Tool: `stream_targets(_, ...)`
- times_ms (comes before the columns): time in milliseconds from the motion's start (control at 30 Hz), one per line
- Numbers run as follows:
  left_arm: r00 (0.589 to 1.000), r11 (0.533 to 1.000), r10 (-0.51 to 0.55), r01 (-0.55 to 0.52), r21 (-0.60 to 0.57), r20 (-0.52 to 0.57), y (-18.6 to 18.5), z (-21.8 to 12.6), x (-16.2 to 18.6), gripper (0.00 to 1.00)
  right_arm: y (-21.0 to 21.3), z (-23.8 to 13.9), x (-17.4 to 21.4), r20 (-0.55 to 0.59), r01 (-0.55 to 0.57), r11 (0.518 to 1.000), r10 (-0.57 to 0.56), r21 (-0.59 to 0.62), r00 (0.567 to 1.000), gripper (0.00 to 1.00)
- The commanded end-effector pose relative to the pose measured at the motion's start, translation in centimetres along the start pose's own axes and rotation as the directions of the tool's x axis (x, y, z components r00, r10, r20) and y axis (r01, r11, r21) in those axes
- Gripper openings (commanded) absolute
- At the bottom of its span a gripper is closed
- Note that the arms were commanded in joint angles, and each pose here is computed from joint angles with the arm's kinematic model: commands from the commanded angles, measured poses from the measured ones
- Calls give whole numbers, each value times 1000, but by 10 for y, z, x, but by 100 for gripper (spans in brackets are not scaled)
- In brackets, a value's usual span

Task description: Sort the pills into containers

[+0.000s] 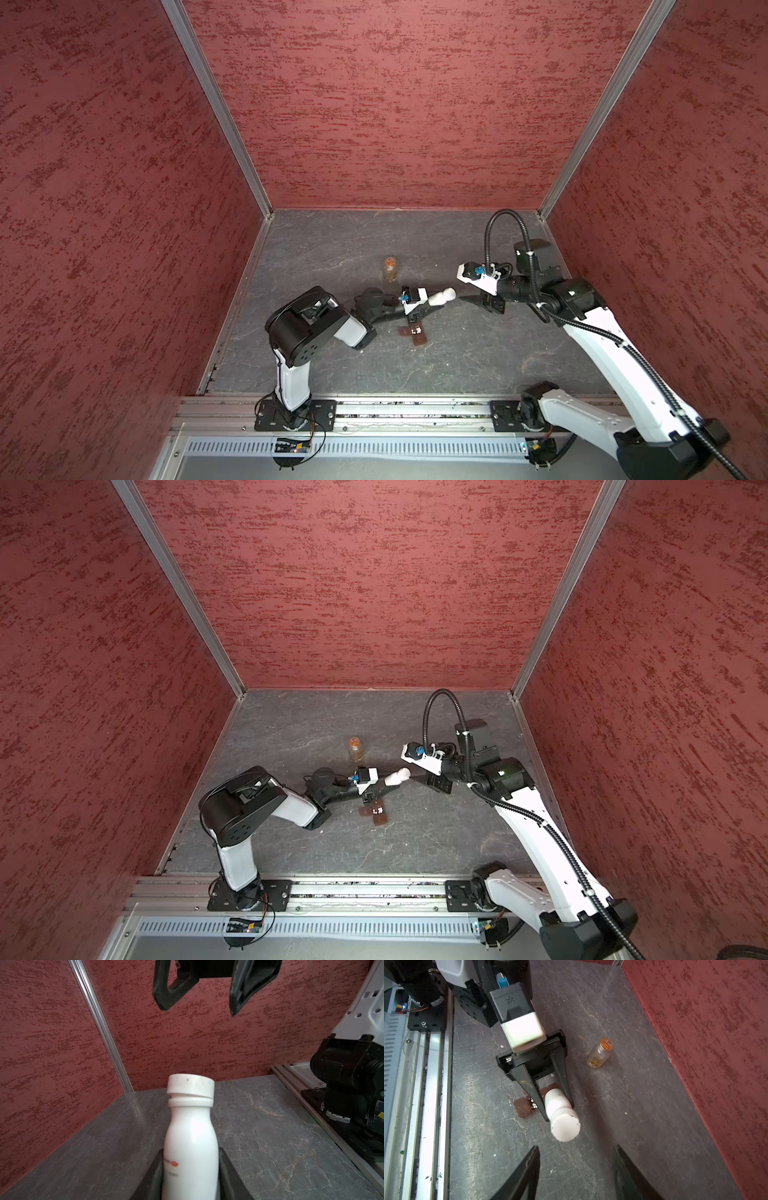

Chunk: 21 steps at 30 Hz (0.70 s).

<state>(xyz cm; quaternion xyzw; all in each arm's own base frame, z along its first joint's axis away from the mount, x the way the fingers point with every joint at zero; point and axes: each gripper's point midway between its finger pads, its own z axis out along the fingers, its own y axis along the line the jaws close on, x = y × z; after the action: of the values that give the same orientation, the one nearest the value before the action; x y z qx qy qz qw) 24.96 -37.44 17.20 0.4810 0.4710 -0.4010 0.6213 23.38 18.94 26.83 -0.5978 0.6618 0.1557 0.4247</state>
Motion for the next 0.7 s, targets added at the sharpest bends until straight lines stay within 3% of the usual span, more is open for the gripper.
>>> stream_targets(0, 999, 999, 25, -25, -20, 21, -1, -1, -11, 0, 7, 6, -9, 38, 129, 992, -128, -18, 991, 56)
stream_targets(667, 999, 999, 35, -35, 4, 36, -13, 0, -18, 0, 15, 35, 18, -76, 138, 987, -145, -83, 987, 57)
